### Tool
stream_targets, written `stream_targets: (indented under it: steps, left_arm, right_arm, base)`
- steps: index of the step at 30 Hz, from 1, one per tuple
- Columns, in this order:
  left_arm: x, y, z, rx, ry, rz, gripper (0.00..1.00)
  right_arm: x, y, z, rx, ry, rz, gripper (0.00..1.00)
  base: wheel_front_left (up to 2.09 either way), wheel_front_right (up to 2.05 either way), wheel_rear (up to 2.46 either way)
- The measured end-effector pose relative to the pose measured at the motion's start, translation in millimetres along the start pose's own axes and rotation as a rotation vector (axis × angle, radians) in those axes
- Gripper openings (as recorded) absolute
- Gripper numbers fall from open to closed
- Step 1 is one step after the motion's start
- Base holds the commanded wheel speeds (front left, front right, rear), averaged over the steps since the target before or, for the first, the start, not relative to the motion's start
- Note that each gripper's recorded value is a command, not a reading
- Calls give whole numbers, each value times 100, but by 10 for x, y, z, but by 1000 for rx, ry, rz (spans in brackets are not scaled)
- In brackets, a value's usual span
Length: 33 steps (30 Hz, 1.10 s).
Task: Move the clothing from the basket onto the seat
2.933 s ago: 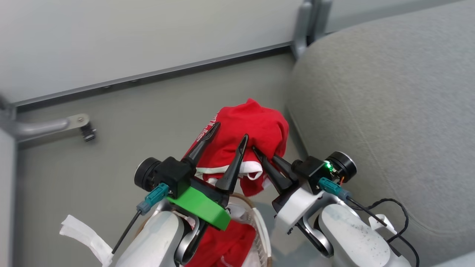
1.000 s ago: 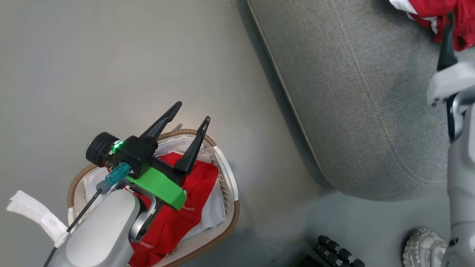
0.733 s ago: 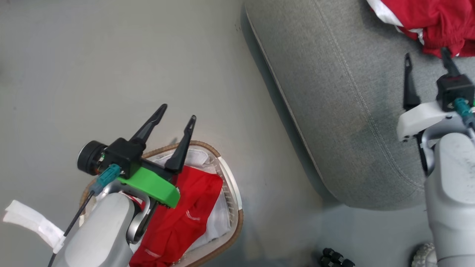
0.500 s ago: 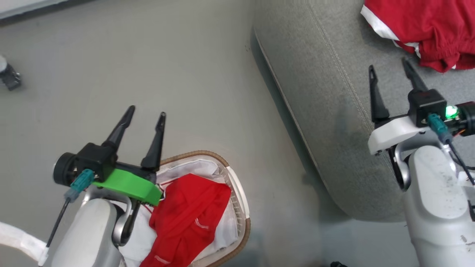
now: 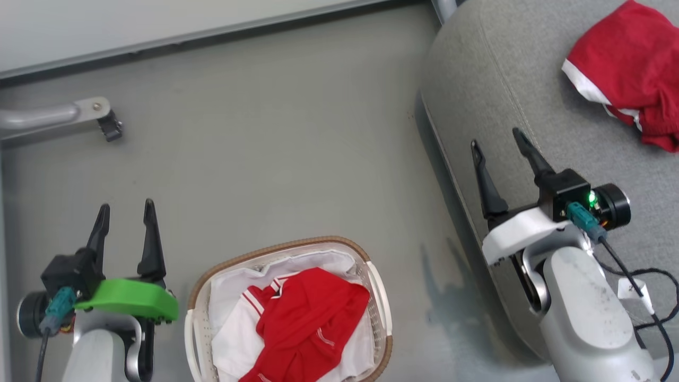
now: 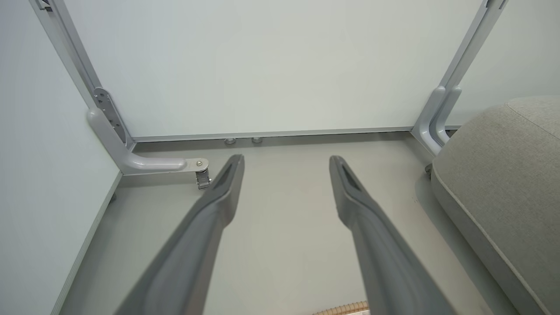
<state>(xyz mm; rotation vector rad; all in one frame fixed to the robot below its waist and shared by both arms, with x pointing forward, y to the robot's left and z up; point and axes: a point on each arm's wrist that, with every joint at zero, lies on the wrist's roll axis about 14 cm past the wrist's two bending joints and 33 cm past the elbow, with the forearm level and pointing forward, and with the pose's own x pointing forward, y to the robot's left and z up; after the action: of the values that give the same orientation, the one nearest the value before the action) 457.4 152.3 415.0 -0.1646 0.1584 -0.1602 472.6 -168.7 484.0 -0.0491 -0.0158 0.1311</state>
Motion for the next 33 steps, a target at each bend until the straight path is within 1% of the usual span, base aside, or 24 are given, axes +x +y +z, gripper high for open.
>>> stream_targets:
  steps: [4,9,17,21,25,29,33]
  left_arm:
    - [-236,157,10,-10,0,72,100]
    - [-508,272,58,-8,-13,126,100]
    - [-854,251,-3,-16,-1,152,100]
    - [-866,139,12,-18,-6,122,100]
    - [-818,-22,-102,-18,31,71,100]
    - [-651,-208,-233,-27,76,4,100]
    - [-458,-463,-421,-24,139,-93,100]
  right_arm:
    - [-100,121,-2,22,4,23,100]
    - [-232,243,25,37,2,46,100]
    - [-480,304,9,60,14,48,100]
    - [-506,327,49,61,4,54,100]
    - [-458,355,54,59,1,64,100]
    - [-296,381,144,52,-31,80,100]
    - [-101,380,233,45,-68,91,100]
  base:
    - [0,0,0]
    - [0,0,0]
    - [0,0,0]
    - [0,0,0]
    - [0,0,0]
    - [0,0,0]
    - [0,0,0]
